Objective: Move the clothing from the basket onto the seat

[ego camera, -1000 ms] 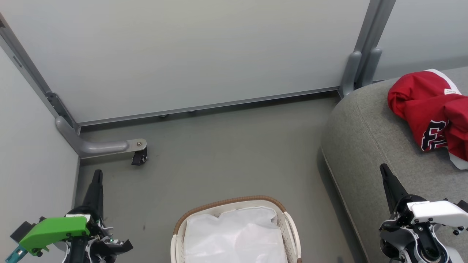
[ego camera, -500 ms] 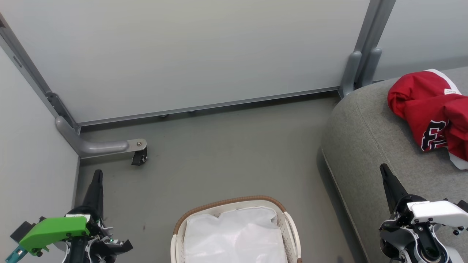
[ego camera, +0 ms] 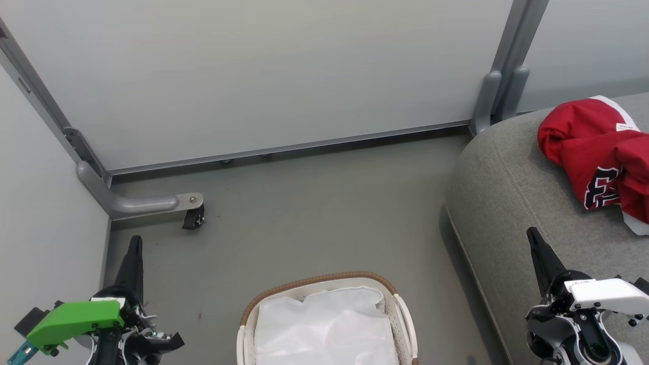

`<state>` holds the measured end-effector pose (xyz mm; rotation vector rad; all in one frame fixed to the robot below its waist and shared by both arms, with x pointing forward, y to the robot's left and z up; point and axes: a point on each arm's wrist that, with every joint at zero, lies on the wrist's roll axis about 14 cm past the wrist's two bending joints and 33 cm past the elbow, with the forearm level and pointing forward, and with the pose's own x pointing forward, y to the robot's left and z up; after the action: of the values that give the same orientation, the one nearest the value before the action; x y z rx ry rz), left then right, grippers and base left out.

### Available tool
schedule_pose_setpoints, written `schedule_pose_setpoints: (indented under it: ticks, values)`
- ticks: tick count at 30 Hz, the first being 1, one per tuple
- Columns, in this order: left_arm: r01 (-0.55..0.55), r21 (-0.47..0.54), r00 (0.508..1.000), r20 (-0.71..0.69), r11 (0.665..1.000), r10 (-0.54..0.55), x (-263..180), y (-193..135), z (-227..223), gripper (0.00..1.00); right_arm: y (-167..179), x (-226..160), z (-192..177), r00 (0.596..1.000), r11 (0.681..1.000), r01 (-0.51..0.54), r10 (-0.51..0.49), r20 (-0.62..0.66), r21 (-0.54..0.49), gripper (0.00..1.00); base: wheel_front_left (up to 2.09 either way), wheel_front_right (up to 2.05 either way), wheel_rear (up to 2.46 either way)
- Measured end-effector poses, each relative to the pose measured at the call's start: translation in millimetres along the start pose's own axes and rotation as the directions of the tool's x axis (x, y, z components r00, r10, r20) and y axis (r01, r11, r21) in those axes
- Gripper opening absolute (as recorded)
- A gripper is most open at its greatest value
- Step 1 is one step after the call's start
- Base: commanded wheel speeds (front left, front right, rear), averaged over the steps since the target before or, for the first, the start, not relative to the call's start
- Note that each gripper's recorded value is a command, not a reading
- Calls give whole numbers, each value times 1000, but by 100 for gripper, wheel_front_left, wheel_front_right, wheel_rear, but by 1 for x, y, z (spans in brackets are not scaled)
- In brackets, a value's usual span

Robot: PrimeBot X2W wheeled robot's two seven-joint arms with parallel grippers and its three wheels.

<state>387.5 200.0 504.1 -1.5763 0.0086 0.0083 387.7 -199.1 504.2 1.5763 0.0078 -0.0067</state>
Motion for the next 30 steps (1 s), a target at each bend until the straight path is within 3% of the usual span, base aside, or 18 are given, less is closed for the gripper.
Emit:
schedule_pose_setpoints:
  ticks: [30]
  values:
    - [0, -1, 1000, 0, 1000, 0, 0, 0, 0, 0, 0, 0, 0, 1000, 1000, 0, 0, 0, 0, 0, 0, 0, 0]
